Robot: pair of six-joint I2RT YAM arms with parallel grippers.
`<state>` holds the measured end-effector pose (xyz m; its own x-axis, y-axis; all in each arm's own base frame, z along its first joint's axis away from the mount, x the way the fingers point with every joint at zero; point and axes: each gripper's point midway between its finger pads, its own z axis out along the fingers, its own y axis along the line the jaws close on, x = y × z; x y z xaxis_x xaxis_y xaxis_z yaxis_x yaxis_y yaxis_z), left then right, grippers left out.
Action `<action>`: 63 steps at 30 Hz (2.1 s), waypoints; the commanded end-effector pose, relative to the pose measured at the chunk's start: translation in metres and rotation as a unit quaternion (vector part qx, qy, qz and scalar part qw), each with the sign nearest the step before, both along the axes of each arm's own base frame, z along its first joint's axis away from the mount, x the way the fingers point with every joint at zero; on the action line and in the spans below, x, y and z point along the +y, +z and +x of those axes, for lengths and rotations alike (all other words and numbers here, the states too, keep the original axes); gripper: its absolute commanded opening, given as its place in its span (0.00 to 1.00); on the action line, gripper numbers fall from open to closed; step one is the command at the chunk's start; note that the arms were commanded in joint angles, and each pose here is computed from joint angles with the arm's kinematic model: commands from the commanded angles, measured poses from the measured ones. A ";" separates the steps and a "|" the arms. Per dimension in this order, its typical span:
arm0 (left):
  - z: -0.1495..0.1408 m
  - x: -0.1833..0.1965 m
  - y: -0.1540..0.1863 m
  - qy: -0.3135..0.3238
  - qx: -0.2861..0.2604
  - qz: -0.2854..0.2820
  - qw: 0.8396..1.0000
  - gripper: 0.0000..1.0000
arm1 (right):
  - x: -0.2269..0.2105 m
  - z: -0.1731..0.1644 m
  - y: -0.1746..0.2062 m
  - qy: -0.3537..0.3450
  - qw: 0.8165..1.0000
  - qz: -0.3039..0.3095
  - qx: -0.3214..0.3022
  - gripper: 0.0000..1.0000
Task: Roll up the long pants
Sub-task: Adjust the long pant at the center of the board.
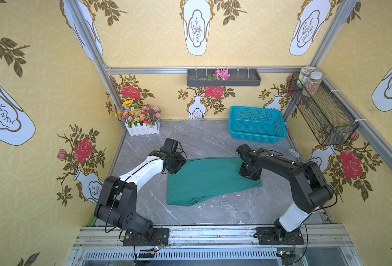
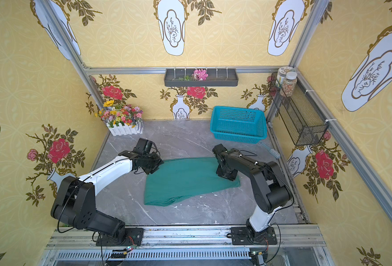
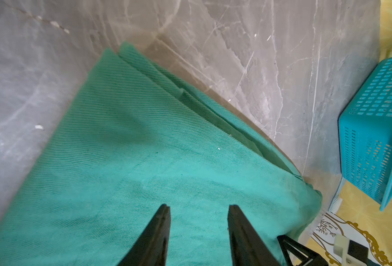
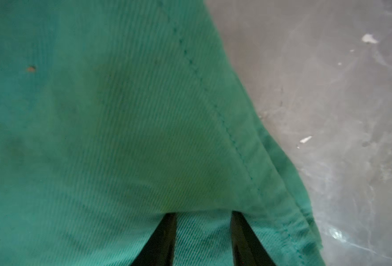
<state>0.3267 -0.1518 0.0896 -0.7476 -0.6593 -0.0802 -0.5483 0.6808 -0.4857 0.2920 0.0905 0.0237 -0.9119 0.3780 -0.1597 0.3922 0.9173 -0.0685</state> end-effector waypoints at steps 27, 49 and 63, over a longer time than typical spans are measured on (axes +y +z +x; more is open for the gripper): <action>0.028 0.046 0.000 -0.042 0.002 0.072 0.997 0.39 | 0.095 0.055 0.035 0.103 0.991 0.024 -0.084 0.54; -0.042 0.120 -0.075 0.057 0.167 0.180 0.968 0.26 | 0.089 0.121 -0.022 0.123 0.990 0.040 -0.053 0.34; -0.112 0.109 -0.087 0.086 0.246 0.158 0.952 0.26 | 0.120 0.175 0.027 0.199 0.971 0.069 -0.114 0.62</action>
